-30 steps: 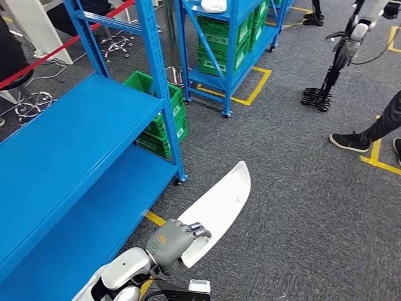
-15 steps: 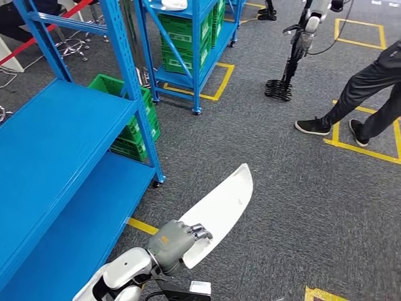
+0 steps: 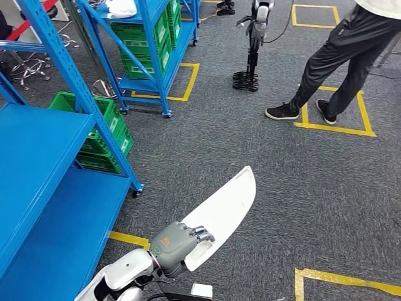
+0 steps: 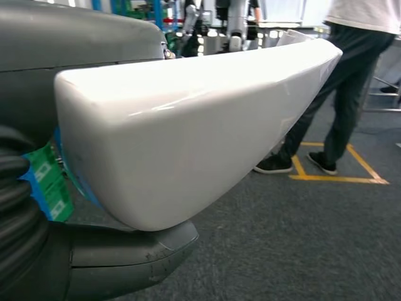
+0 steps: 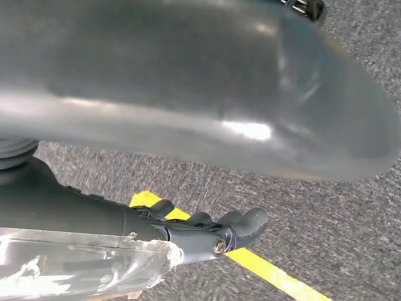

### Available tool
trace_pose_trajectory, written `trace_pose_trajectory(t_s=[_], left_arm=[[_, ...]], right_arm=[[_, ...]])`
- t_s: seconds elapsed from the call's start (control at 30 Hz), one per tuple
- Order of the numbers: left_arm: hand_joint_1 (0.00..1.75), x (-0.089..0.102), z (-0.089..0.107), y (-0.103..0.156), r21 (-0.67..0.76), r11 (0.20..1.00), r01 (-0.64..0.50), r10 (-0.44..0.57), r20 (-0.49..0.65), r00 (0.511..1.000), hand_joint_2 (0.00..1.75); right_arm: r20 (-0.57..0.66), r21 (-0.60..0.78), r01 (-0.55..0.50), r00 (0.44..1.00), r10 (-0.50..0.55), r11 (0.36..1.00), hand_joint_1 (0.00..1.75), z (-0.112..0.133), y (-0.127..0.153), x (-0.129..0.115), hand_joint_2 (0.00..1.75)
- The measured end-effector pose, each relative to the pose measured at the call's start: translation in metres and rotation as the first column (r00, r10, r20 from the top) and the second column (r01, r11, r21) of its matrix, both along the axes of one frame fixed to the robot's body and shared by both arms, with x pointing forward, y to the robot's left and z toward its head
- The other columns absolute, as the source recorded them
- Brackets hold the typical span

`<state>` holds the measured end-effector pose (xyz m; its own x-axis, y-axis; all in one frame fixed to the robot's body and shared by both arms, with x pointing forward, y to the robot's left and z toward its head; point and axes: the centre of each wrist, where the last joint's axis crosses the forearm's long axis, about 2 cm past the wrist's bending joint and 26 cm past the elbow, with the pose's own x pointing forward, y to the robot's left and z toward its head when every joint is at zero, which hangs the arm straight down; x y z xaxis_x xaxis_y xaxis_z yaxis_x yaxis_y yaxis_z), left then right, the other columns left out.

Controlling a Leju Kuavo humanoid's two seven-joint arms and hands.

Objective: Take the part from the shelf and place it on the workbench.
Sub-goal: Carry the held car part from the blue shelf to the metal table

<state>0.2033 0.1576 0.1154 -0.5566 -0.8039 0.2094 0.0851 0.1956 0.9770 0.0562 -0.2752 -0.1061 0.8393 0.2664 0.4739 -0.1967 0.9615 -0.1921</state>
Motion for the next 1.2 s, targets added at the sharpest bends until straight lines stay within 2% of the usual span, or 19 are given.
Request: trace_pose_trajectory(t_s=[1.2], left_arm=[[1.75,-0.0025,-0.0053,-0.002,0.017,1.0,0.024,-0.024,-0.013,1.0,1.75]], right_arm=[[0.002,0.001,0.002,1.0,-0.002,1.0,0.0,0.0001,0.0011,0.0001,0.0]])
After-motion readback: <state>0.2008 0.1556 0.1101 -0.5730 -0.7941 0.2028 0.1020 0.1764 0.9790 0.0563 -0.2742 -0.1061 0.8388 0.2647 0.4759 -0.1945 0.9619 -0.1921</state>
